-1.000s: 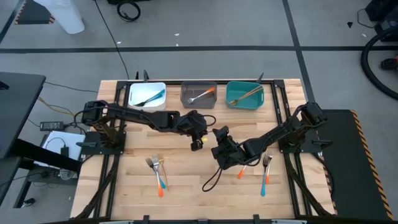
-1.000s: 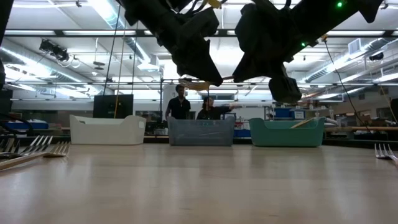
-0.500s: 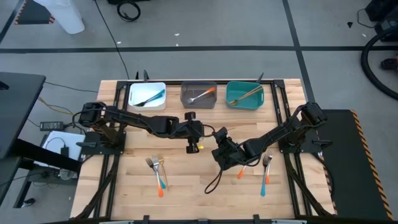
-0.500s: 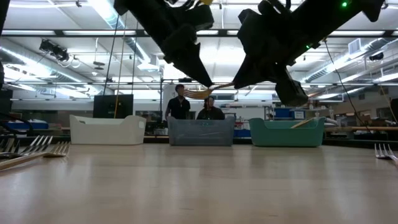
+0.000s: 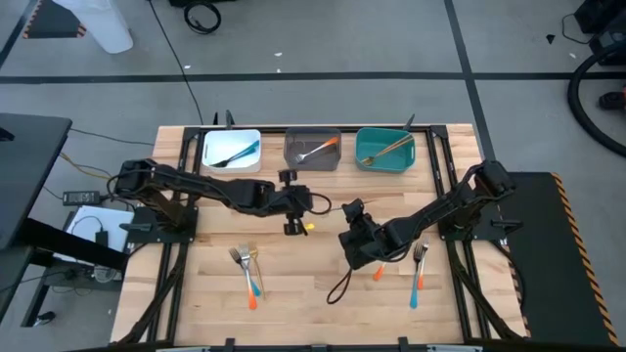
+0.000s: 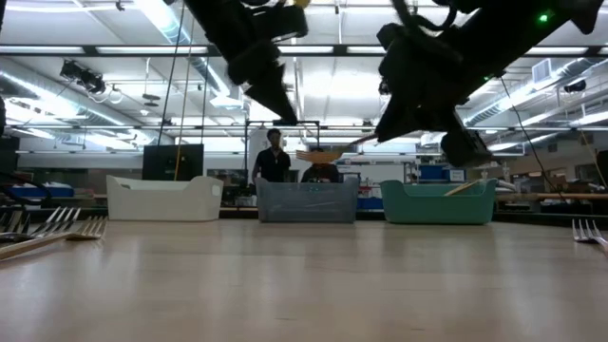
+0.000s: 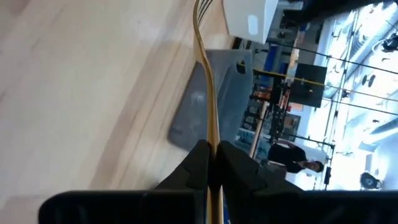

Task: Sort silverware by color (type)
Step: Put the gold fork into the green bin

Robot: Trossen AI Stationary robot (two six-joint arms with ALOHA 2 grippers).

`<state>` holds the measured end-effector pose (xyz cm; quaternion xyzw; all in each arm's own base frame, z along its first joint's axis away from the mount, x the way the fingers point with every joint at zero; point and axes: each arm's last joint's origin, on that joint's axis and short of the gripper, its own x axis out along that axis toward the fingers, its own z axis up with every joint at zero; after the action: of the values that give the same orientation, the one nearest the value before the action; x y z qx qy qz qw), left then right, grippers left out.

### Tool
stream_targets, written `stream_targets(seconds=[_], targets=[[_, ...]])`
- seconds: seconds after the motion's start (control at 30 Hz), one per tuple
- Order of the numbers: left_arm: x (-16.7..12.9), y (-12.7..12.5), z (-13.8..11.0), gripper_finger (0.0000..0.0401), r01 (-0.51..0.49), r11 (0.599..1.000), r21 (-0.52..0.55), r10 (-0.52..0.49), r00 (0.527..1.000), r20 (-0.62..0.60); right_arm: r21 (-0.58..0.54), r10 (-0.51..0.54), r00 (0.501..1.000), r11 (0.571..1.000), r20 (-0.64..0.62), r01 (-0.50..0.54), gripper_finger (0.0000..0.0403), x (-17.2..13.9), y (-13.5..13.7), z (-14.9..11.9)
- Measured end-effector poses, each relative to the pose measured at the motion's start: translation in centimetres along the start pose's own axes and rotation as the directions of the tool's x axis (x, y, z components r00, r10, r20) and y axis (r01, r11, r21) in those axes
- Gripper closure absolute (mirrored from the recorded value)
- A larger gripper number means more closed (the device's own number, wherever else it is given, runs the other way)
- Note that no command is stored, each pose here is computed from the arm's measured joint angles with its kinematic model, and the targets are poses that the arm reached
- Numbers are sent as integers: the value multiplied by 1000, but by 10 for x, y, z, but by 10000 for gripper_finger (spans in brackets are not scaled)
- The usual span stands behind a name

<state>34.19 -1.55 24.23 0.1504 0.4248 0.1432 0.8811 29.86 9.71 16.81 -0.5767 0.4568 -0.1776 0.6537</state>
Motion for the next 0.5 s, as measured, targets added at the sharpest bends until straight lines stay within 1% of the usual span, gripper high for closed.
stream_targets(seconds=[0.23,0.43,0.5], targets=[[-4,2,-5,284,-19,1000,-3,19,999,-48,81,2,1000,997,-1,-2,367,-8,-12,-10],[-6,-2,-12,284,-35,999,15,37,993,-112,146,14,1000,989,27,-18,367,-20,-32,-24],[-6,-6,-14,284,-40,999,5,41,993,-115,176,17,999,984,38,-24,367,-25,-39,-30]])
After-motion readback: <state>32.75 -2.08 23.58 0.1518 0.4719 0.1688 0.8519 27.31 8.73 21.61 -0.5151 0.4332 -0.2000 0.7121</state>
